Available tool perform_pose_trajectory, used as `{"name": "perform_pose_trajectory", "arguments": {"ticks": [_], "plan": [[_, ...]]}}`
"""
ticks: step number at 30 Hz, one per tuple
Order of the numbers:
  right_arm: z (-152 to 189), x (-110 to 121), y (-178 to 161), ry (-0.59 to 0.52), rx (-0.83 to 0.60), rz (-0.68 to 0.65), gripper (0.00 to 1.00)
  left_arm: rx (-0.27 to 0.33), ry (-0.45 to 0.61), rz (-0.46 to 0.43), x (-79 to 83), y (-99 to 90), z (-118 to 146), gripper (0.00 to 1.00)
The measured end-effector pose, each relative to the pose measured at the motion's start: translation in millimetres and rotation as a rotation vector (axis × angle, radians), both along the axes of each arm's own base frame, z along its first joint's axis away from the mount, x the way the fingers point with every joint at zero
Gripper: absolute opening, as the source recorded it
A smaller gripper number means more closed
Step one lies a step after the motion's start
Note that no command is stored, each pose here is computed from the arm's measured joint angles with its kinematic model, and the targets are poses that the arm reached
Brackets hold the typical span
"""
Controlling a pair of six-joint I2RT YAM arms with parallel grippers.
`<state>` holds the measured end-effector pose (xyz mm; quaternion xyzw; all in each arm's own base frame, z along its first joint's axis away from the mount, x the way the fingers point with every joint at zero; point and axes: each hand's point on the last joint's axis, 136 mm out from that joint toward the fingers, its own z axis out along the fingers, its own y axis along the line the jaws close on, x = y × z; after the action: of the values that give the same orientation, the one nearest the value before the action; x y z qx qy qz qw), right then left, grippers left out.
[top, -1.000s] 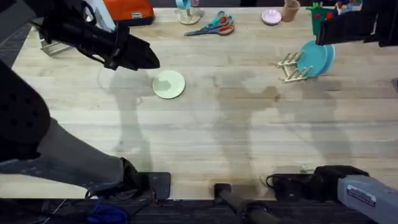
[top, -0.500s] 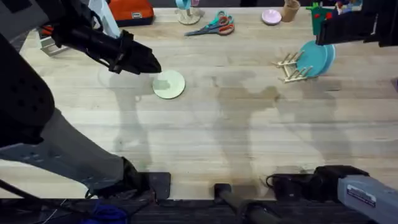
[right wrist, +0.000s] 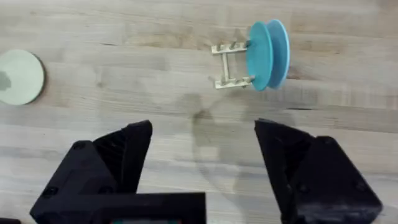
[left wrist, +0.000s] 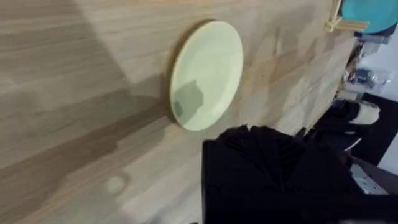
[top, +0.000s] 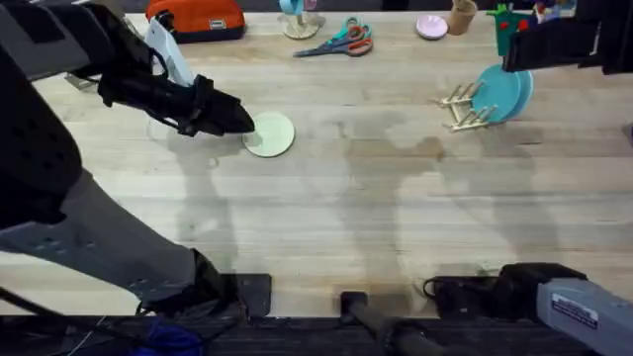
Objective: Pick up the plates from the table one by one and place each into a slot on the dish rack.
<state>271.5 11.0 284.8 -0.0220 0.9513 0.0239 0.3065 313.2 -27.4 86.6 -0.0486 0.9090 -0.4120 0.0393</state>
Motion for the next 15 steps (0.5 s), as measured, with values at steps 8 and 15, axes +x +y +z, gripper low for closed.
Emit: {"name": "perform_pose_trajectory", "arguments": {"ticks": [8,15], "plan": [[0,0,0,0.000,0.000,0.000,0.995,-0.018,0.040,0.015,11.0,6.0,-40,0.041],[0,0,0,0.000,0.000,0.000,0.994,-0.140,0.087,0.060,16.6,-1.6,-56,0.041]]}}
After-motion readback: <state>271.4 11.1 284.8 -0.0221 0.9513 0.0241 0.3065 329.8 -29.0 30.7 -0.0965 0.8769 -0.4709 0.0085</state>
